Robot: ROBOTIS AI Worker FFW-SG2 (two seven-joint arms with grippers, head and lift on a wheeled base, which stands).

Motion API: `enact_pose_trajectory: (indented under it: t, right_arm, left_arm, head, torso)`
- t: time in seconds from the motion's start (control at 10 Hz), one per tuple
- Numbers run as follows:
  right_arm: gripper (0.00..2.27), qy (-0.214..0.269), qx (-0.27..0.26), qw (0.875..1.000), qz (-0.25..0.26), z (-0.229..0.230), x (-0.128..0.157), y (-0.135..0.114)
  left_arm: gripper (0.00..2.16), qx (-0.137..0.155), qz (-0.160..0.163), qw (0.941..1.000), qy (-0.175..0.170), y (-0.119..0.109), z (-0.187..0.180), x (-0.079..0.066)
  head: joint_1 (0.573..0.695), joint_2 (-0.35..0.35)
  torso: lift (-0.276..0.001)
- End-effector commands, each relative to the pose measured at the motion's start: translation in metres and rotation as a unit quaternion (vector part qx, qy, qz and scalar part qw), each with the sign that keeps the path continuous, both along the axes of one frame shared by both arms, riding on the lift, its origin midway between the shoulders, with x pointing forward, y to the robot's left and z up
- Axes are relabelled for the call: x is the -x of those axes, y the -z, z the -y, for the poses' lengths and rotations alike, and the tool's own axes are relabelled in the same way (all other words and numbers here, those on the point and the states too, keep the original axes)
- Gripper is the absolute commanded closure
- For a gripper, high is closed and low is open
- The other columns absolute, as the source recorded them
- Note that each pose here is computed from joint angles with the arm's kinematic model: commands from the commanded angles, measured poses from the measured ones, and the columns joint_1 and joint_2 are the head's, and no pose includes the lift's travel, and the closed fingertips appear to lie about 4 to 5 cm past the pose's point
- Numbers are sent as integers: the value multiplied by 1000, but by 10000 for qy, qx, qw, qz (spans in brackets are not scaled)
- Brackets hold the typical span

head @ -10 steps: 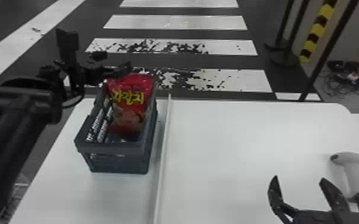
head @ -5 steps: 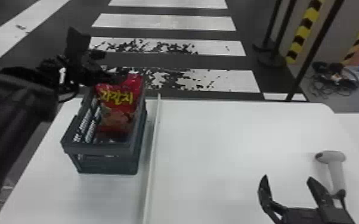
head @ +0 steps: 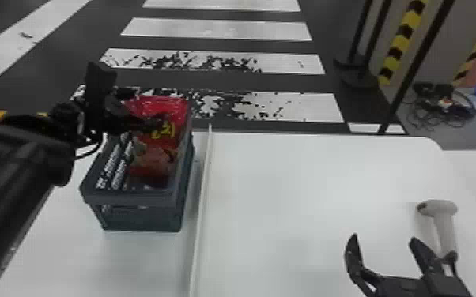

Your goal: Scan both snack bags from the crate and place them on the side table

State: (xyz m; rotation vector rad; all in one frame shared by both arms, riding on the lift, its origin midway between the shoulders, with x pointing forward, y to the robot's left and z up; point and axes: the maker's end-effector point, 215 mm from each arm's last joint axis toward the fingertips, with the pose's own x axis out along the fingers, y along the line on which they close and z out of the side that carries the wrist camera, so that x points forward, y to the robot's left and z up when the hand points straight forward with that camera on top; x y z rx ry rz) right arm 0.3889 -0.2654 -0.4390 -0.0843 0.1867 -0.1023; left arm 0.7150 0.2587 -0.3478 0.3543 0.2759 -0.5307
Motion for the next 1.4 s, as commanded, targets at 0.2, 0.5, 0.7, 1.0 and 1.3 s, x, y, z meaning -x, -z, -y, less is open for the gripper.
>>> enact_pose_trajectory:
  t: [0.2, 0.5, 0.7, 1.0, 1.3]
  right_arm:
    - [22, 47, -27, 10000, -40, 5, 4, 5]
    - [22, 59, -18, 10000, -56, 6, 6, 6]
    - [22, 60, -18, 10000, -56, 6, 5, 6]
    - [22, 116, -70, 9999, -82, 11, 7, 10]
    - [22, 157, -102, 9998, -87, 16, 7, 11]
  left_arm:
    - [56, 26, -48, 9997, -225, 15, 3, -1]
    - [56, 53, -148, 9984, -551, 36, -5, 0]
    - [56, 24, -198, 9978, -636, 45, -9, 2]
    - [66, -199, -150, 9975, -660, 54, 3, 2]
    - [144, -554, -208, 9966, -576, 71, 18, 6]
  head:
    - [695, -8]
    - [695, -12]
    - [695, -5]
    - [695, -6]
    - [695, -32]
  torso:
    - [-95]
    - [-95]
    - [-95]
    - [-95]
    - [-95]
